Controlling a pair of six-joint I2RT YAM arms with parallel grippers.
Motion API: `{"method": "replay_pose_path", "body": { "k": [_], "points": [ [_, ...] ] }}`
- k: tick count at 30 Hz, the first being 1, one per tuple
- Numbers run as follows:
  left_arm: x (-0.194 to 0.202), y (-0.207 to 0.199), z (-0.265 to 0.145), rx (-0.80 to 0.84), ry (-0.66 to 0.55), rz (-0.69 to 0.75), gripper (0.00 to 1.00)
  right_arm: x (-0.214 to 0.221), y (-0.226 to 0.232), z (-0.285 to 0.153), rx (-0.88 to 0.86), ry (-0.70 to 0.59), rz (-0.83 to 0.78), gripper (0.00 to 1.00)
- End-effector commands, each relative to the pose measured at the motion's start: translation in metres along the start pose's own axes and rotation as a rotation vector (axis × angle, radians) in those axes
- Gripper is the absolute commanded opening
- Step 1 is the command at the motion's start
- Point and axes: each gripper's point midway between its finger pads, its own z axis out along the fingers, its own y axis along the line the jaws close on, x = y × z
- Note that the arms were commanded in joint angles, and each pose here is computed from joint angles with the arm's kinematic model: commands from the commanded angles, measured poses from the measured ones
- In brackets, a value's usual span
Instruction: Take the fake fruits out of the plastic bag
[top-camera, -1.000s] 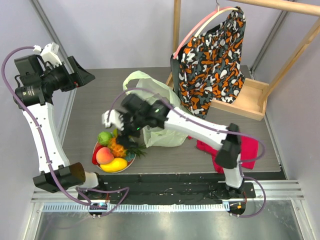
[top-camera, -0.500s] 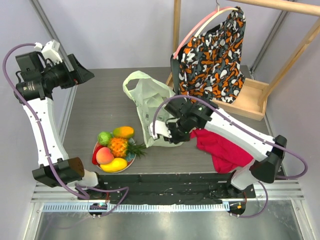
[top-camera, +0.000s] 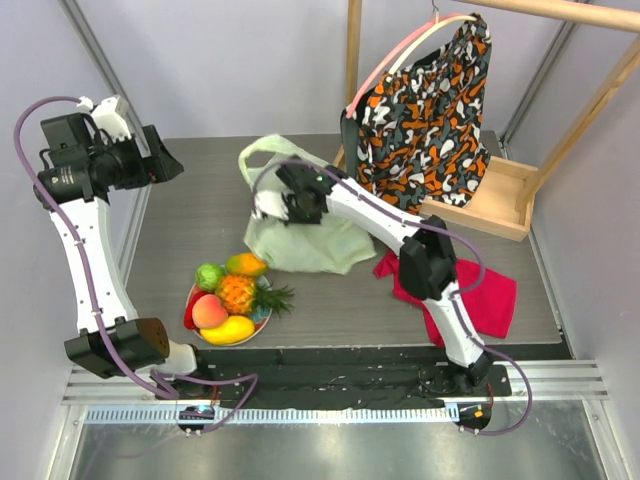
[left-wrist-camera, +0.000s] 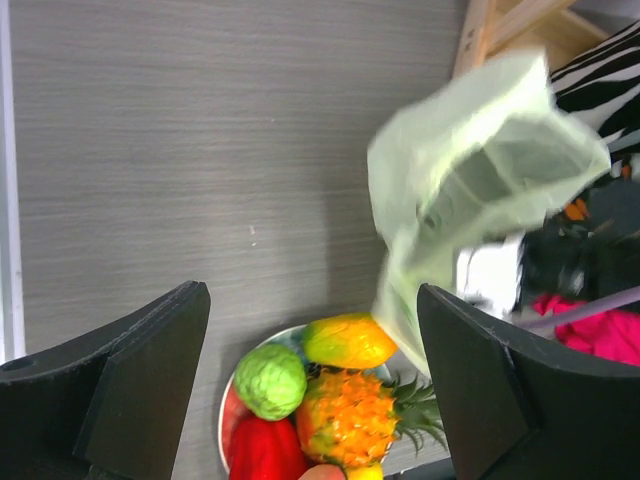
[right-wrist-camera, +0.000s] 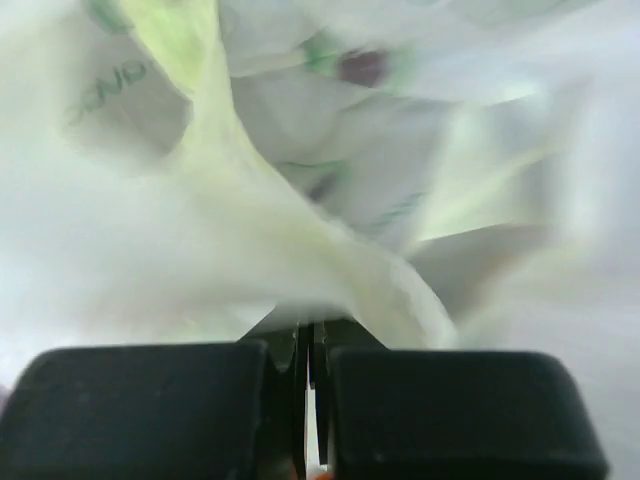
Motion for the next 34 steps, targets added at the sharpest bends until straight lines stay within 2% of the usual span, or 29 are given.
{"method": "replay_pose_path", "body": {
  "k": [1,3,4,5,6,7,9,10,11,12,16,19,24,29,34],
  "points": [
    [0.009,0.004,-0.009,-0.037,0.005,0.025,0.9,-0.079,-0.085,-0.074,0.296,-0.262,0.033,0.02],
    [0.012,0.004,-0.007,-0.037,0.011,0.0,0.9,-0.077,-0.069,-0.069,0.235,-0.28,0.062,0.06],
    [0.011,0.004,-0.006,-0.037,0.005,-0.006,0.9,-0.077,-0.067,-0.09,0.254,-0.31,0.074,0.13],
    [0.011,0.004,-0.006,-0.037,0.003,-0.009,0.9,-0.062,-0.044,-0.07,0.191,-0.266,0.095,0.2],
    [0.011,0.003,-0.007,-0.037,0.0,-0.014,0.9,-0.058,-0.035,-0.075,0.178,-0.275,0.143,0.48],
    [0.011,0.003,-0.008,-0.037,-0.003,-0.012,0.91,-0.056,-0.029,-0.097,0.187,-0.306,0.158,0.6],
    [0.014,0.008,-0.007,-0.06,0.004,-0.01,0.94,-0.039,0.003,-0.091,0.118,-0.286,0.244,0.88],
    [0.018,0.01,-0.007,-0.07,0.011,-0.009,0.95,-0.04,0.004,-0.115,0.159,-0.333,0.284,0.99],
    [0.02,0.014,-0.008,-0.094,0.009,-0.004,1.0,-0.027,0.017,-0.107,0.149,-0.304,0.335,1.0],
    [0.019,0.017,-0.009,-0.111,0.0,0.014,1.0,-0.019,0.018,-0.112,0.186,-0.293,0.425,1.0],
    [0.029,0.033,-0.009,-0.189,0.002,0.047,1.0,0.016,0.017,-0.14,0.352,-0.263,0.57,1.0],
    [0.04,0.048,-0.008,-0.244,0.048,0.094,1.0,0.041,0.031,-0.154,0.391,-0.253,0.662,1.0],
    [0.063,0.07,-0.007,-0.298,0.104,0.117,1.0,0.092,0.06,-0.153,0.422,-0.154,0.758,1.0],
    [0.074,0.073,-0.001,-0.284,0.146,0.101,1.0,0.106,0.077,-0.143,0.373,-0.113,0.801,1.0],
    [0.074,0.072,0.006,-0.264,0.153,0.056,1.0,0.091,0.078,-0.139,0.298,-0.169,0.734,1.0]
  ]
}}
